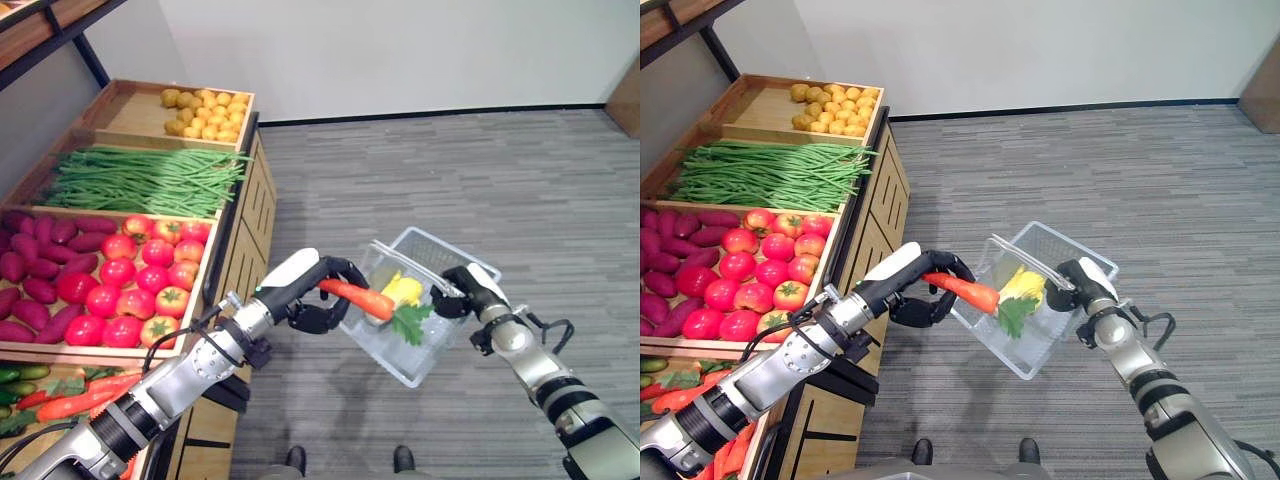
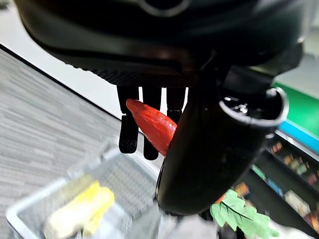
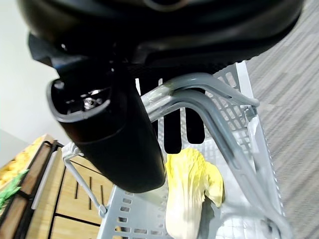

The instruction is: Get the vegetables into the basket

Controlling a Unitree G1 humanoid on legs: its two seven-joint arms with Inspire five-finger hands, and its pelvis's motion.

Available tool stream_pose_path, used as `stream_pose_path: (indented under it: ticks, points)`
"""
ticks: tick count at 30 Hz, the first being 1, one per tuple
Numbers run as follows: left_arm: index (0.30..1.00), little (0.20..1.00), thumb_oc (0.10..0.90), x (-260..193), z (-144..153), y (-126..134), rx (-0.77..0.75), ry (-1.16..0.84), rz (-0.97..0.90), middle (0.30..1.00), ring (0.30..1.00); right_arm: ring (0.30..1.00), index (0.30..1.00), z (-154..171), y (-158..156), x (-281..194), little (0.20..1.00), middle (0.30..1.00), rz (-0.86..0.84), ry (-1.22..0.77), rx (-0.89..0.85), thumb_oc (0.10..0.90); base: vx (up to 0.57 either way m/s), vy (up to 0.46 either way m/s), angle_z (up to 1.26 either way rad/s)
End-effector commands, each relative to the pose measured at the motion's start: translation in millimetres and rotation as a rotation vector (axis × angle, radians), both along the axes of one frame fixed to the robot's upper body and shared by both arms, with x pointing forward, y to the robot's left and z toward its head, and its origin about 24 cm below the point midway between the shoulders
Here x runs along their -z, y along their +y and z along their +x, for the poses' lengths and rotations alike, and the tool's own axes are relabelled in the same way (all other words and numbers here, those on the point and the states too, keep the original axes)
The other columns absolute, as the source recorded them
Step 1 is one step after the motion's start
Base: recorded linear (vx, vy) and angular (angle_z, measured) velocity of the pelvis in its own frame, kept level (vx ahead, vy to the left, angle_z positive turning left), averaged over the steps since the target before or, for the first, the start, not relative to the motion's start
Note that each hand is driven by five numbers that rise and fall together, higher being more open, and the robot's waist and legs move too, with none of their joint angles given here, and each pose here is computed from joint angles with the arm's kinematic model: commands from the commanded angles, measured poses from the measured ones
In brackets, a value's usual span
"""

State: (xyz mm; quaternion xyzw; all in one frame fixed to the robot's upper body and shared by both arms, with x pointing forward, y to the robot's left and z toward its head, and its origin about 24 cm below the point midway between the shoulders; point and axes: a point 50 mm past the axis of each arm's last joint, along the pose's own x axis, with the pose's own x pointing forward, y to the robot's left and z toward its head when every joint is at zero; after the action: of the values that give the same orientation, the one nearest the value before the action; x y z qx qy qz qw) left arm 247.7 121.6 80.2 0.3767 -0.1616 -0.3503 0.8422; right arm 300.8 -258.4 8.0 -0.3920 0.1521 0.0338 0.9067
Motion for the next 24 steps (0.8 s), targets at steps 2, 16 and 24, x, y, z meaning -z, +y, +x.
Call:
stream_pose_path:
  ticks: [2,16,24]
  points:
    - [0.300,0.300,0.400,-22.6,17.6,-14.6,0.099,-0.151,0.031,0.300,0.300,0.300,0.300,48.3,41.6,-69.4,0.300,0.300,0.131,-0.324,-0.105,0.400,0.00,0.000,0.00]
    - [0.300,0.300,0.400,39.4,44.1,-0.8,-0.117,-0.224,0.375,0.300,0.300,0.300,0.300,36.6,129.4,-82.0,0.300,0.300,0.493,-0.372,-0.345,0.400,0.00,0.004,-0.04]
    - [0.443,0.443,0.502,63.8,50.2,19.1,-0.259,-0.219,0.507,0.443,0.443,0.300,0.300,22.3,144.4,-91.2,0.300,0.300,0.614,-0.389,-0.427,0.400,0.00,0.000,0.00]
